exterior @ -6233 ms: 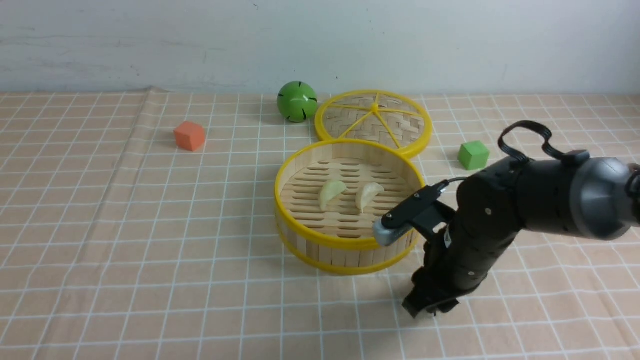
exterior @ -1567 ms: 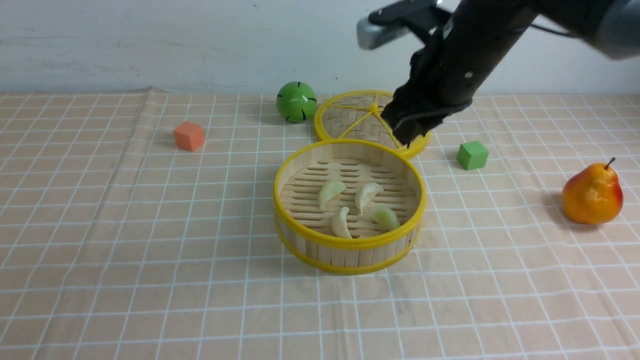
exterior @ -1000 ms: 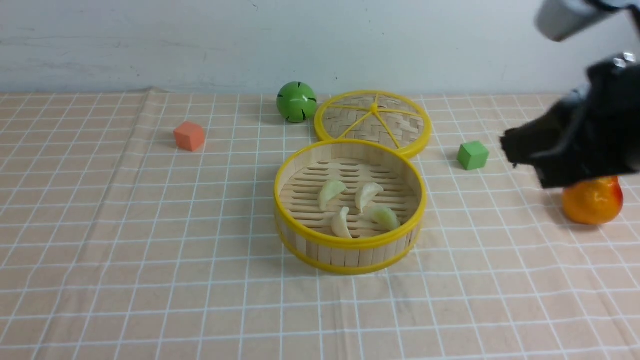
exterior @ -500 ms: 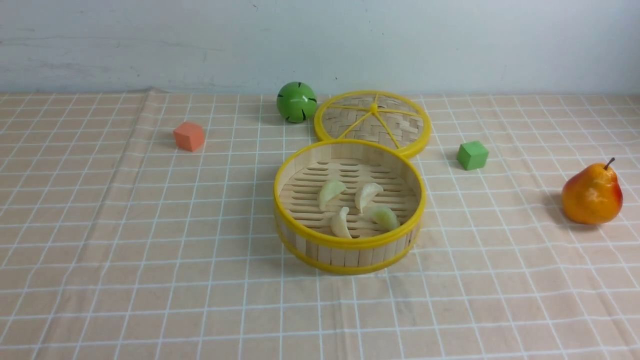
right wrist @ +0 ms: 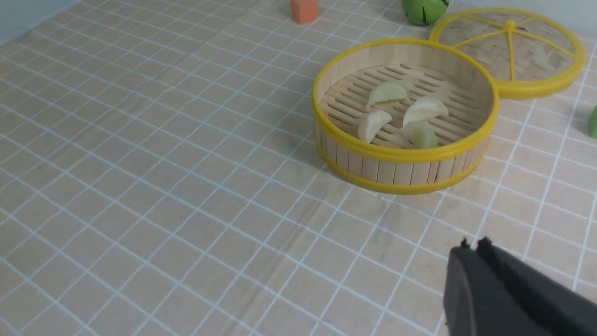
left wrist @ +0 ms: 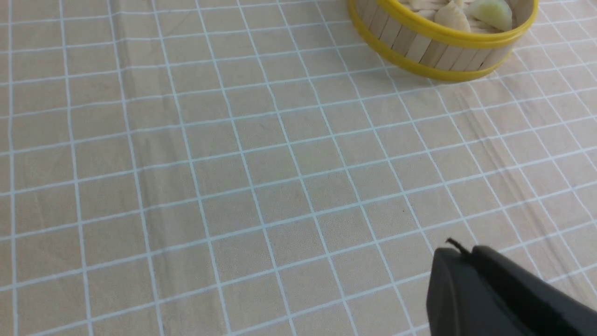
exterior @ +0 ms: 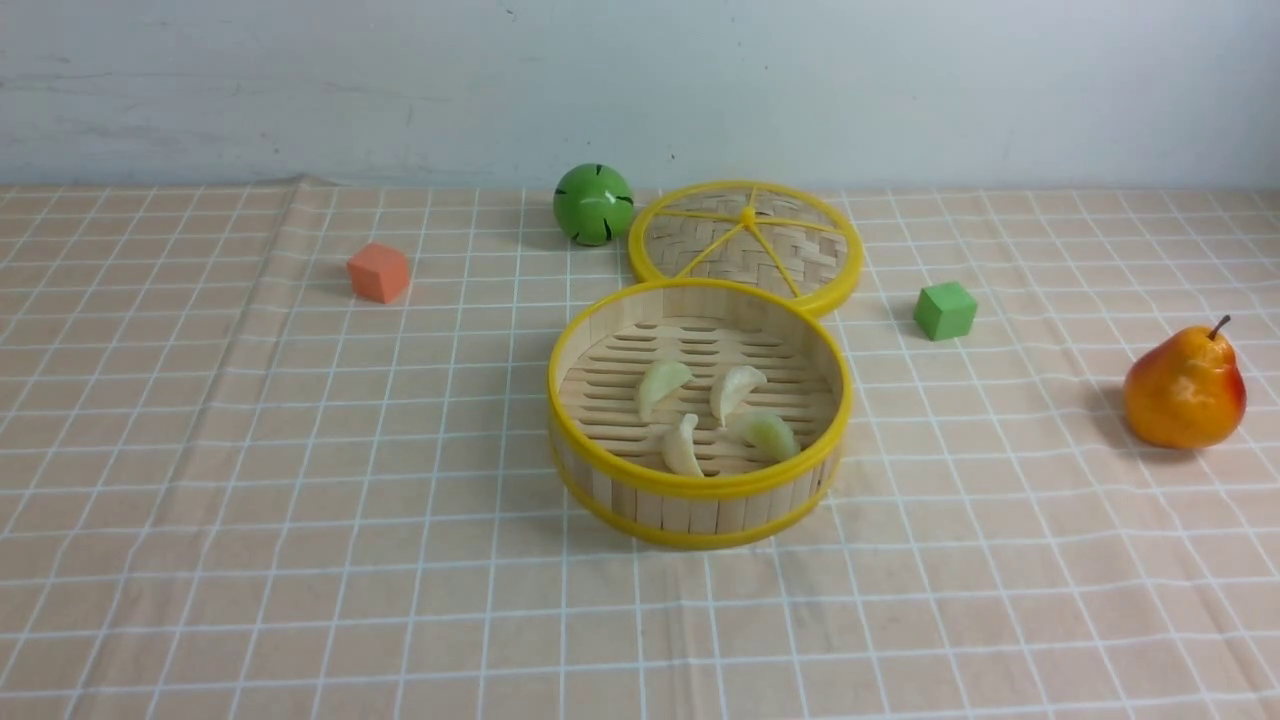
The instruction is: Put the dumplings into the steamer on the table with the brown tablecloth.
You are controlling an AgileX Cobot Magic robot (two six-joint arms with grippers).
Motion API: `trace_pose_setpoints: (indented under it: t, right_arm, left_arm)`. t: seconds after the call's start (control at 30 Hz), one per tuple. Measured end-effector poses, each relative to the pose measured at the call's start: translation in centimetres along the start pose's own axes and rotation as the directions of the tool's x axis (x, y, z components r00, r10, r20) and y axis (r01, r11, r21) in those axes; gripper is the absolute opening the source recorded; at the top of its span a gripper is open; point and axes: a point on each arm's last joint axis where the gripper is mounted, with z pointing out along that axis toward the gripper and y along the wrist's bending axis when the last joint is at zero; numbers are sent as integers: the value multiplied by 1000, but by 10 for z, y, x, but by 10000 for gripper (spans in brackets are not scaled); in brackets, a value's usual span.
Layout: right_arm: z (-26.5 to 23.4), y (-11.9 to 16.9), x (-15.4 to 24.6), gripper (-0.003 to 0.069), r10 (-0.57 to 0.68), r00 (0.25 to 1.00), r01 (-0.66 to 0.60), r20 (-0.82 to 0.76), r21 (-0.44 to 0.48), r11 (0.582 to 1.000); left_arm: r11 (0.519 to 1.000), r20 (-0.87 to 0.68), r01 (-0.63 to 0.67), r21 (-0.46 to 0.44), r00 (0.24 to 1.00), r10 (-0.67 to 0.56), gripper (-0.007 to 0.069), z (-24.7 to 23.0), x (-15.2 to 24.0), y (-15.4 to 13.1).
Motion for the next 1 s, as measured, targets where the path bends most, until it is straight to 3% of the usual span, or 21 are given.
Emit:
trace_pose_setpoints:
  t: [0.2, 0.27, 0.47, 0.57, 0.73, 1.0]
  right_arm:
    - [15, -14, 35, -3, 19, 989, -31, 145, 82, 996]
    - [17, -23, 62, -3, 22, 970, -64, 243, 164, 984]
    - [19, -45, 127, -7, -45, 942, -108, 334, 425, 899]
    - [23, -51, 148, -20, 0, 942, -174, 335, 490, 854]
    - [25, -56, 162, -21, 145, 939, -297, 312, 523, 799]
    - [25, -57, 169, -21, 177, 952, -289, 248, 552, 782]
  left_arm:
    - [1000, 0, 0, 0, 1000, 0, 28, 0, 0, 0]
    - [1000, 0, 0, 0, 1000, 0, 30, 0, 0, 0]
    - [1000, 0, 0, 0, 1000, 0, 38, 0, 0, 0]
    - [1000, 0, 0, 1, 1000, 0, 39, 0, 0, 0]
    - [1000, -1, 0, 1, 1000, 0, 39, 0, 0, 0]
    - [1000, -1, 1, 1, 1000, -1, 39, 0, 0, 0]
